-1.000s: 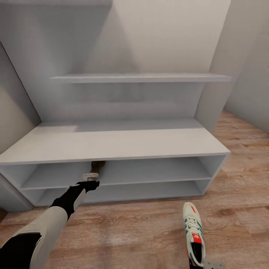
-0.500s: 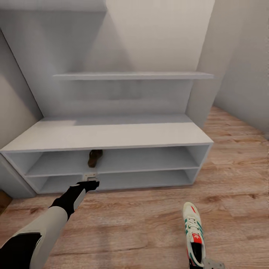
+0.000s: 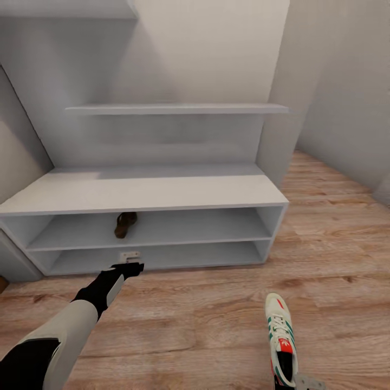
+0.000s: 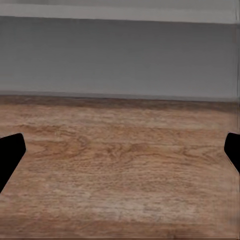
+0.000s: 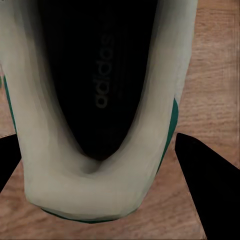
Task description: Pick up the two gym shoes and the two sandals from the corridor floor and place them onto the hallstand (shoe rack) in the corridor, making sure they are on the rack and not on the floor. Arrange them so the two gym shoes are next to each other and the two sandals are next to each other.
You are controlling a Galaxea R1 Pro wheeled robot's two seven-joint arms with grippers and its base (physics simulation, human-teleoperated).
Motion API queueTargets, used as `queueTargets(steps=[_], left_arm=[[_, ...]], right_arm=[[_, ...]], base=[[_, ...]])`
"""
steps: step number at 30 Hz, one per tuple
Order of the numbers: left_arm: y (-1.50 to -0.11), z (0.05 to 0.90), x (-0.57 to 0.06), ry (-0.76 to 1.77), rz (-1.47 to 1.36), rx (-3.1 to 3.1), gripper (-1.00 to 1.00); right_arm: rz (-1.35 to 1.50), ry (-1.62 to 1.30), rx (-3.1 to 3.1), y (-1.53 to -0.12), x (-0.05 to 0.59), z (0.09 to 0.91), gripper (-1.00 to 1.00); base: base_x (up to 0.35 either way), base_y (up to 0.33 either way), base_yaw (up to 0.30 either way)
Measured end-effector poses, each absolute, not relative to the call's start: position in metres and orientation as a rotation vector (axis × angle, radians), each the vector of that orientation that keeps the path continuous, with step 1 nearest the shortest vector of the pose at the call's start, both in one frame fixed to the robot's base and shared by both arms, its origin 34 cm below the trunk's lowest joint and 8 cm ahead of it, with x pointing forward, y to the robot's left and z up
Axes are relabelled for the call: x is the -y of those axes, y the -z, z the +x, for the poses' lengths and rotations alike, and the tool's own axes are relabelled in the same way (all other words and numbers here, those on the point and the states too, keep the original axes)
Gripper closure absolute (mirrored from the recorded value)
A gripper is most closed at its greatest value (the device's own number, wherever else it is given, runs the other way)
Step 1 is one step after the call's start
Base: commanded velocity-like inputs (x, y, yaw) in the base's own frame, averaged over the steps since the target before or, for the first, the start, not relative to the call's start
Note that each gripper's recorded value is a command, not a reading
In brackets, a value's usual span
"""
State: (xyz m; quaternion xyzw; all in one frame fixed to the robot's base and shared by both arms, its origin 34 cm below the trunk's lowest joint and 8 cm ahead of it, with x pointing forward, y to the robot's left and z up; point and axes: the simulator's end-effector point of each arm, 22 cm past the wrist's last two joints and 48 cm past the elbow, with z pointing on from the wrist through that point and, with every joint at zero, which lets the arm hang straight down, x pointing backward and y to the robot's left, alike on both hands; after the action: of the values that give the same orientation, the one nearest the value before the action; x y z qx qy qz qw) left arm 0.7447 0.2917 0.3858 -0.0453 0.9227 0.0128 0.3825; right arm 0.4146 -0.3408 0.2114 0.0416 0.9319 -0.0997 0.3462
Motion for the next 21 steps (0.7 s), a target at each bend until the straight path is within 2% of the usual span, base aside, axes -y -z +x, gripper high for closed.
queueTargets(steps=[11, 21], left_arm=[[-0.351, 0.705, -0.306, -0.049, -0.117, -2.317, -1.0], [-0.287, 0.605, -0.312, 0.007, -0.048, -2.305, -1.0]], right_arm=[[0.108, 0.259, -2.419, -0.211, 0.341, 0.415, 1.0], [0.107, 0.259, -2.419, -0.211, 0.341, 0.415, 1.0]], base=[[-0.068, -0.263, 0.0], [-0.084, -0.19, 0.0]])
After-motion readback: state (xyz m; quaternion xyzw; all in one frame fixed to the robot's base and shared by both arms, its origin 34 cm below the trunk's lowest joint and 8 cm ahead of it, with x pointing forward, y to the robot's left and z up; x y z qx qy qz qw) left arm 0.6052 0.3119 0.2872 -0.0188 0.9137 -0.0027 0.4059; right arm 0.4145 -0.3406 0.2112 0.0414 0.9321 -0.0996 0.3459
